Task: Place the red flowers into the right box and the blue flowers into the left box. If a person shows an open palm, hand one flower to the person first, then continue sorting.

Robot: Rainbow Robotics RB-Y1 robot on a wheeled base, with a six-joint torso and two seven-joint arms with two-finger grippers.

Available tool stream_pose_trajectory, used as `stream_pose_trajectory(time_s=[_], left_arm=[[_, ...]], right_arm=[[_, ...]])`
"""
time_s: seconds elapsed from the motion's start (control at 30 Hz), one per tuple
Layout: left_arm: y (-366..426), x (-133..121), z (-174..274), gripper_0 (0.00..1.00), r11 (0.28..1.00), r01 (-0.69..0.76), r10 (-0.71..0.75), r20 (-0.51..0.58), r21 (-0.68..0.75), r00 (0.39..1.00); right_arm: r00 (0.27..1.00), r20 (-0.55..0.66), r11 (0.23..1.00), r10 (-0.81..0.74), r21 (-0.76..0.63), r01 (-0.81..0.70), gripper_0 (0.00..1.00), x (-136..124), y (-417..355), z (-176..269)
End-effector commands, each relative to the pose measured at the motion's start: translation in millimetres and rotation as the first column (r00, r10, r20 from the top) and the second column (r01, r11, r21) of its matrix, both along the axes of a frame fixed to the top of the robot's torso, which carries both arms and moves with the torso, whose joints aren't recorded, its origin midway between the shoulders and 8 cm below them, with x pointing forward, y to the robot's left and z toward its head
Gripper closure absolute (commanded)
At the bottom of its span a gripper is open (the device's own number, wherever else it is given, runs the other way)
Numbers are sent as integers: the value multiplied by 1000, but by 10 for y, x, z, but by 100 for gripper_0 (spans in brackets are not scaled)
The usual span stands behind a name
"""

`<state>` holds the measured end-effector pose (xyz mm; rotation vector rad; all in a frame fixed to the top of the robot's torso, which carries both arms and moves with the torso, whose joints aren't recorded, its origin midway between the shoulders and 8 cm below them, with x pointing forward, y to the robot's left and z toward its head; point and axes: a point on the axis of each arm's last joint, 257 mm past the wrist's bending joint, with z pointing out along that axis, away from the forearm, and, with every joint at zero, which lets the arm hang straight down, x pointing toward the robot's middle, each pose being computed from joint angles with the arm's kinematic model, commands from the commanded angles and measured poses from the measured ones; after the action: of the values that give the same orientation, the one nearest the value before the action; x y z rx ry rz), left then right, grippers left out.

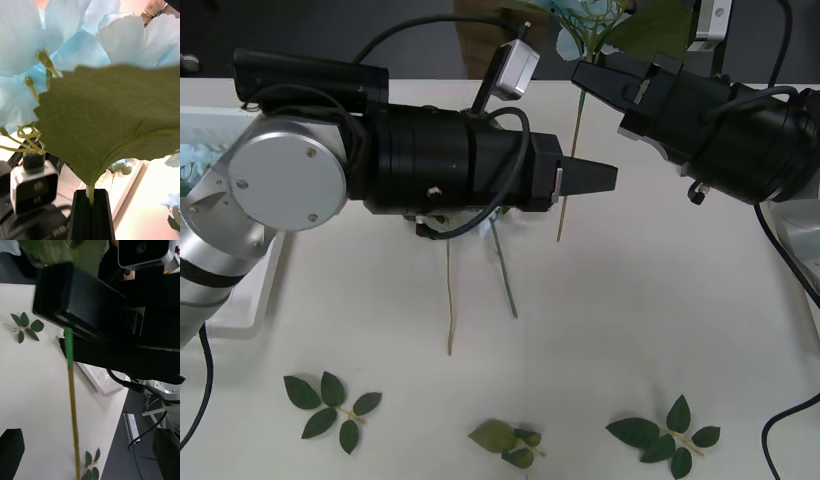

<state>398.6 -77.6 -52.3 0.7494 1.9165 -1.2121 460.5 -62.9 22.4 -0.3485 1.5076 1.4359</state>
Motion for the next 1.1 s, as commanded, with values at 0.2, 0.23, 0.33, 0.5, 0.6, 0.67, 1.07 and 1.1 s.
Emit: stream_pose_trajectory(time_s=[0.2,0.23,0.33,0.5,0.6,0.67,1.07,1.1], left_arm=[[-371,-22,-122,0,999,13,-13,12,-37,1000],[-385,-11,-131,0,999,11,-11,12,-36,1000],[-446,56,-140,0,999,1,-1,6,-47,1000],[-460,82,-116,0,998,-7,8,10,-60,1000],[-462,92,-104,42,998,-9,11,25,-61,1000],[-477,99,-75,100,997,-10,13,32,-73,999],[-523,87,-4,100,994,-9,14,42,-112,999],[-523,87,-4,100,994,-10,14,40,-113,999]], right_arm=[[997,80,1000,6,30,-8,100,-80,45,284],[997,80,1000,6,30,-8,100,-80,45,284],[997,81,1000,6,29,-8,100,-80,45,284],[997,81,1000,6,29,-8,100,-80,45,284],[997,82,1000,5,28,-8,100,-80,45,284],[996,83,1000,5,28,-7,100,-80,45,284],[996,90,1000,3,27,-5,100,-79,43,289],[996,88,1000,2,27,-5,100,-78,41,282]])
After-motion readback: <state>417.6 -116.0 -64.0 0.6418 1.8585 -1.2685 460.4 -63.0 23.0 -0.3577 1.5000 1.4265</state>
